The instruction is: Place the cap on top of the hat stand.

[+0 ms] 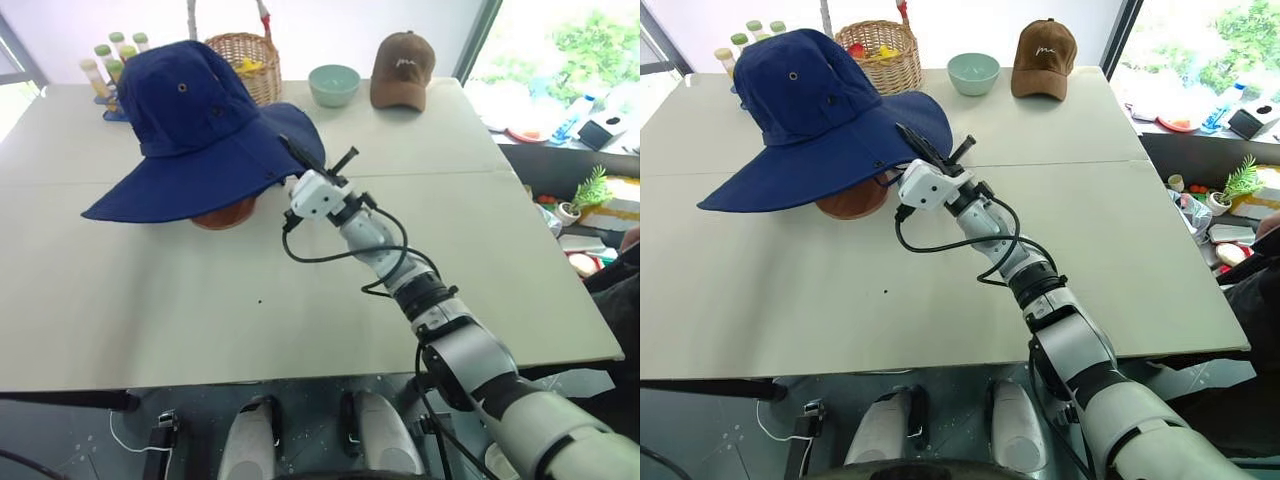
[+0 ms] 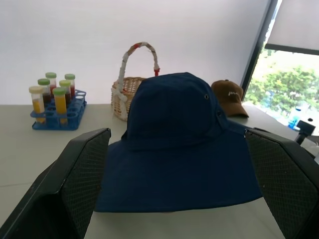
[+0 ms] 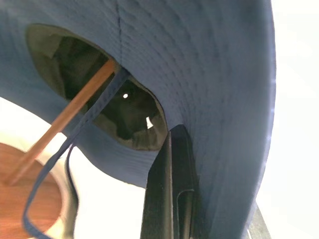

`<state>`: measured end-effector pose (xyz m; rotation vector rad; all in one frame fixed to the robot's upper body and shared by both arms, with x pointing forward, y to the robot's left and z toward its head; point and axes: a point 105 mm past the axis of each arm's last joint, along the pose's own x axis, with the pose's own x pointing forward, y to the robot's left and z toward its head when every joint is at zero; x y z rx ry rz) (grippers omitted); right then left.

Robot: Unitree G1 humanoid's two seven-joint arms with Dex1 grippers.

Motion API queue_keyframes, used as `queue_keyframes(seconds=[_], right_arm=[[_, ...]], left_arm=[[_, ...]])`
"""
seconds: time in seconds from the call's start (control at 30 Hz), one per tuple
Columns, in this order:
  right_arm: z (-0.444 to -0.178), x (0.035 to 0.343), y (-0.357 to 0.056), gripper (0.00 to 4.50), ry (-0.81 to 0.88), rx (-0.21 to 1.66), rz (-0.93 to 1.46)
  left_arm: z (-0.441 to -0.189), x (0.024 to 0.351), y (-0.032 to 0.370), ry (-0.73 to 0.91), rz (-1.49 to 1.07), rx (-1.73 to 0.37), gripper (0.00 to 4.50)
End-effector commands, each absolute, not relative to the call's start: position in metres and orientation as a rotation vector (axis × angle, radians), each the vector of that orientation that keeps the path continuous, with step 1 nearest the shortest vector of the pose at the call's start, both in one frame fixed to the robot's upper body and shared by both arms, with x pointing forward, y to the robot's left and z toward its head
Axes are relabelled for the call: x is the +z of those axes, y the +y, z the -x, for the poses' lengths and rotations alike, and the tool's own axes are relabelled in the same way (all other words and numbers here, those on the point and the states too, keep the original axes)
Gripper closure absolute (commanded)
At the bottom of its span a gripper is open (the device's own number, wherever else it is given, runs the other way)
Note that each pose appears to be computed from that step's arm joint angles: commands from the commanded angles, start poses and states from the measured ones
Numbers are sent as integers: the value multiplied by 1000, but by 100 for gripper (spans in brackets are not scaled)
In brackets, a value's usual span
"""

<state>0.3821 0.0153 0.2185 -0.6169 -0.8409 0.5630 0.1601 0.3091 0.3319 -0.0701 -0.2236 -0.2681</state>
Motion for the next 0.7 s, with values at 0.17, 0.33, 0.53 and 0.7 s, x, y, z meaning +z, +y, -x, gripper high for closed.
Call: queue_keyframes(seconds=[0.17,0.33,0.53,0.7], right_arm=[[-365,205,19,447,-955,575,757],[-357,185,22,447,-1035,562,931],[-356,188,28,447,-1117,522,1022],[-357,201,27,447,-1160,480,1051]], left_arm=[[-157,345,302,-257,27,-278,0],[-160,350,297,-258,15,-280,0],[-164,352,294,-256,15,-276,0],[-168,358,289,-258,7,-284,0]])
